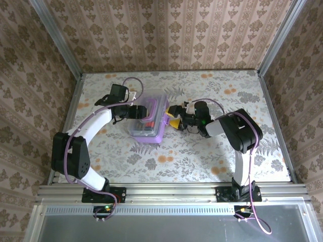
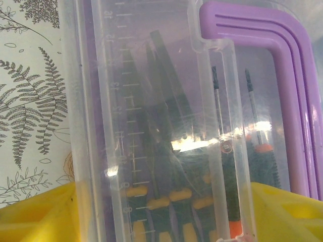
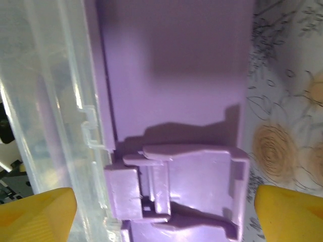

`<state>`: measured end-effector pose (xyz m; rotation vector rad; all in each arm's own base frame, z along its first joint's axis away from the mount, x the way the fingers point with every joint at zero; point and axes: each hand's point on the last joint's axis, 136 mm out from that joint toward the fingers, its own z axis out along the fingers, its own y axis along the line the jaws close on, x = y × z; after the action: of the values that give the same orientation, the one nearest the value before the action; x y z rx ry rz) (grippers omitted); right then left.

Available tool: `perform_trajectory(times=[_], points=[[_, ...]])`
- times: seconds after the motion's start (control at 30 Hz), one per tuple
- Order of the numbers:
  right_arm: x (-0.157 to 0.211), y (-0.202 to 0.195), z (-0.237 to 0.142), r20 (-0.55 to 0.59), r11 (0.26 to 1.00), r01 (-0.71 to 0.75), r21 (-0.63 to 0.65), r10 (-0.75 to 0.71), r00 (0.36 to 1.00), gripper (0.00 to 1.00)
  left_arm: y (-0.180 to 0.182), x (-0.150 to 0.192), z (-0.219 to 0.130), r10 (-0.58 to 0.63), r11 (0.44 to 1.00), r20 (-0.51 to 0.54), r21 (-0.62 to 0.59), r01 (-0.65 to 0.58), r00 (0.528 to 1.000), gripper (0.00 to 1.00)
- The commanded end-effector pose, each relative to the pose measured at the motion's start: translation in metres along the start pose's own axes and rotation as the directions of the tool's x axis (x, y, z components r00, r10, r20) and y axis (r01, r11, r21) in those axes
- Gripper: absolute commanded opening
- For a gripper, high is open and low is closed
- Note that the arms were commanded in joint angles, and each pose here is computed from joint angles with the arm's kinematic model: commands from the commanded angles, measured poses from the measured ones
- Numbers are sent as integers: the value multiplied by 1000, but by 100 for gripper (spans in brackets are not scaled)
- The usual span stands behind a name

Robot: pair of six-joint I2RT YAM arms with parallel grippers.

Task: Pack the tool kit

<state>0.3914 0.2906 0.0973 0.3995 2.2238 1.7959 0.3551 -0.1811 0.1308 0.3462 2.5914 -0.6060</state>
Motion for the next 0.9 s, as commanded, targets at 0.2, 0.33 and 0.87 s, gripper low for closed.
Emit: perform_trajectory(times=[0.2,0.33,0.87], points=[[5,10,9,-35,999,-2,-52,0,999,92,37,80,24,-115,989,-266,-125,85,957,58],[7,25,3,-31,996,3,-92,-6,999,91,38,80,23,-116,988,-266,-132,83,957,57],[19,49,-15,-44,996,64,-57,-66,997,83,36,78,18,-117,988,-265,-133,84,957,57]])
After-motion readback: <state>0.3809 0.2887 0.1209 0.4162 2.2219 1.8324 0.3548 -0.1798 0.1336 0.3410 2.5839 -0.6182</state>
